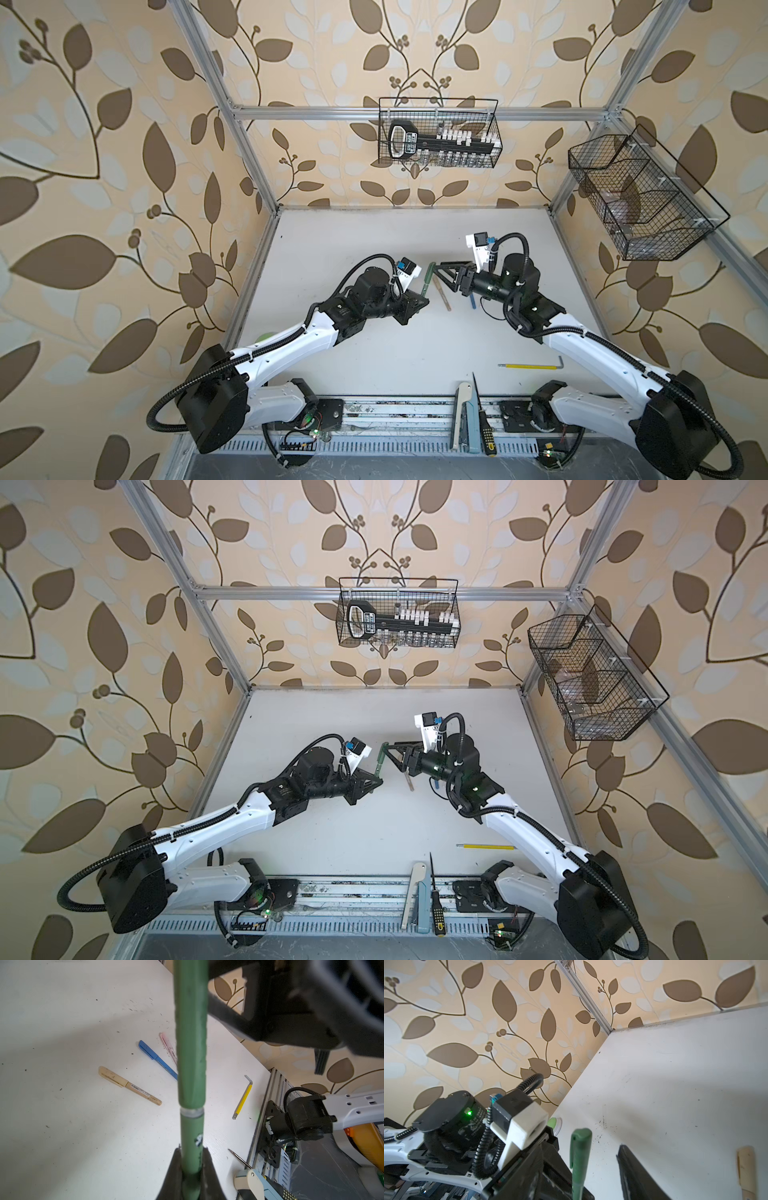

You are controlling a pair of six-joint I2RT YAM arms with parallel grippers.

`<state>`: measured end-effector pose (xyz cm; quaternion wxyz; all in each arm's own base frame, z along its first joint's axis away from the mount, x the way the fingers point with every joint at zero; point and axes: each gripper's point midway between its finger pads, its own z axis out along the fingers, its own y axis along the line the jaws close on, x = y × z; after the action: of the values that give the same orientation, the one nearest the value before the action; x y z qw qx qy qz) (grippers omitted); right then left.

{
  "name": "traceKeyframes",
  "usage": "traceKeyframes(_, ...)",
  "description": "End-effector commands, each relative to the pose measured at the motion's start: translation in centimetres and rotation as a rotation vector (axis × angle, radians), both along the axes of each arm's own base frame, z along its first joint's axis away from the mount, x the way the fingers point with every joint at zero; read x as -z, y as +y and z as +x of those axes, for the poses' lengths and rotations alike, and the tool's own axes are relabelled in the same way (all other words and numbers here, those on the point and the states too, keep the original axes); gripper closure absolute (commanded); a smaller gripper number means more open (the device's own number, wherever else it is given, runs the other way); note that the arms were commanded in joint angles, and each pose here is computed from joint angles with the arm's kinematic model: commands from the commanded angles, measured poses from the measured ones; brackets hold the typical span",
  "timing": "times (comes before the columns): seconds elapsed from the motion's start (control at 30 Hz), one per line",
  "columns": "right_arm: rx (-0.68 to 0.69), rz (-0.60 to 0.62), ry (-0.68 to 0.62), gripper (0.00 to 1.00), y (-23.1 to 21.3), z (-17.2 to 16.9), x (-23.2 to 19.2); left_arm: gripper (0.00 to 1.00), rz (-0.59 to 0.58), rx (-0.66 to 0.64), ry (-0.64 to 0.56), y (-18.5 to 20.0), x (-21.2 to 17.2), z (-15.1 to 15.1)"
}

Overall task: Insert the pens into the pen caps
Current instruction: 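Push the cap onto the pen with the right gripper while the left holds it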

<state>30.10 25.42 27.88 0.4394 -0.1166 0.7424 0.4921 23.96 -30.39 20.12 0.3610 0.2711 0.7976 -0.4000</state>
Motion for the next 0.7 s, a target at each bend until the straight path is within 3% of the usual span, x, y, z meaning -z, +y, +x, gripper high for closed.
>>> traceKeyframes(0.0,-0.072,-0.007,0.011,0.42,1.0,0.1,0.1,1.0,-0.051,0.044,-0.056,-0.7,-2.6,-0.4)
traceKeyframes(0.23,-0.112,-0.002,0.032,0.46,1.9,0.8,0.2,1.0,-0.06,0.052,-0.057,-0.8,-2.9,-0.5)
traceKeyframes(0.4,-0.148,0.035,0.018,0.55,2.4,0.3,-0.6,1.0,-0.058,0.05,-0.056,-0.8,-2.8,-0.4)
traceKeyframes(0.67,-0.168,0.037,0.042,0.87,2.5,-0.4,0.1,1.0,-0.054,0.021,-0.101,-0.7,-3.8,0.4)
